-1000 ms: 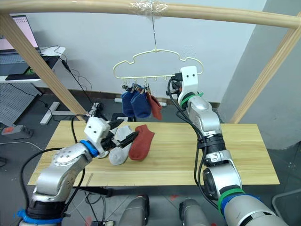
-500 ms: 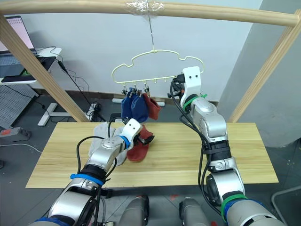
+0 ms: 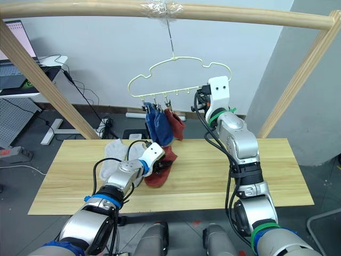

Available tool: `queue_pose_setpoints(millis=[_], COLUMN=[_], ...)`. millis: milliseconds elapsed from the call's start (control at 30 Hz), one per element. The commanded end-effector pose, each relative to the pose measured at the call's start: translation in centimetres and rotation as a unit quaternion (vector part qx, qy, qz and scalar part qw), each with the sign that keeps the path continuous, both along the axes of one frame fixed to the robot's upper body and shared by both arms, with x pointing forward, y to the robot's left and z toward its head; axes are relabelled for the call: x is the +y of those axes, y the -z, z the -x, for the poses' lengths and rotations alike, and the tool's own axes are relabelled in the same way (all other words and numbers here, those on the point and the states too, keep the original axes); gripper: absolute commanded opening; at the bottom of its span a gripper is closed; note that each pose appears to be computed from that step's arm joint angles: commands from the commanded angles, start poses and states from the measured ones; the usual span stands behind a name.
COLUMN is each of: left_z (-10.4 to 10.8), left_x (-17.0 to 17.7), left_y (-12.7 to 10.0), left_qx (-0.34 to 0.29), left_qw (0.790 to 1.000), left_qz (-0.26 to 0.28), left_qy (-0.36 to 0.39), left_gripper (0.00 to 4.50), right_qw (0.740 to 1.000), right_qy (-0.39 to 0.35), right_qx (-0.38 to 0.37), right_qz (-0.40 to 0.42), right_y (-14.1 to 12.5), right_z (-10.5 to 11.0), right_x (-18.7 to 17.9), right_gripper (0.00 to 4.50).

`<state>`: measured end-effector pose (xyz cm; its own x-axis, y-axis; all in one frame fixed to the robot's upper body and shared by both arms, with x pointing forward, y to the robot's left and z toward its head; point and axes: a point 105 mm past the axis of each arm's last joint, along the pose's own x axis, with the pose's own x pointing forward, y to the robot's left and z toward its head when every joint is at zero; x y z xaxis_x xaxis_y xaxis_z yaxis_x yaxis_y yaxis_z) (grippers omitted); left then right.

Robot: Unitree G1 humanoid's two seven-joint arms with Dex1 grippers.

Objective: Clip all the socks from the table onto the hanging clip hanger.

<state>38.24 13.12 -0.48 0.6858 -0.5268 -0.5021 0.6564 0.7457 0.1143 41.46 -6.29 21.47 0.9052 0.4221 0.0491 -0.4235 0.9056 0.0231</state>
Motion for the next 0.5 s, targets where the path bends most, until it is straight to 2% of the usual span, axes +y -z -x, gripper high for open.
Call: queue_pose_setpoints(millis=[33, 233, 367, 500], left_z=[0.8, 0.9, 1.1, 1.4], left_x=[-0.3, -1.7, -3.1, -3.0], left_y=[0.7, -1.2, -3.6, -5.8], left_qx=[0.006, -0.037, -0.081, -0.105], left_qw=[1.0, 0.998, 0.99, 0.982], left_qz=[-0.002, 0.041, 0.096, 0.149], left_qy=[0.014, 0.036, 0.058, 0.041], left_gripper=[1.06, 0.01, 0.01, 0.01], right_qw=[1.0, 1.0, 1.0, 1.0], right_qy=[0.008, 0.008, 0.007, 0.009], right_qx=[-0.016, -0.016, -0.015, -0.012], right_qz=[-0.005, -0.004, -0.003, -0.004], right_y=[-0.9, -1.0, -1.0, -0.9], right_z=[0.0, -0.4, -0.7, -0.9], right_x=[-0.4, -0.5, -0.8, -1.2], right_gripper=[0.0, 0.0, 0.0, 0.0])
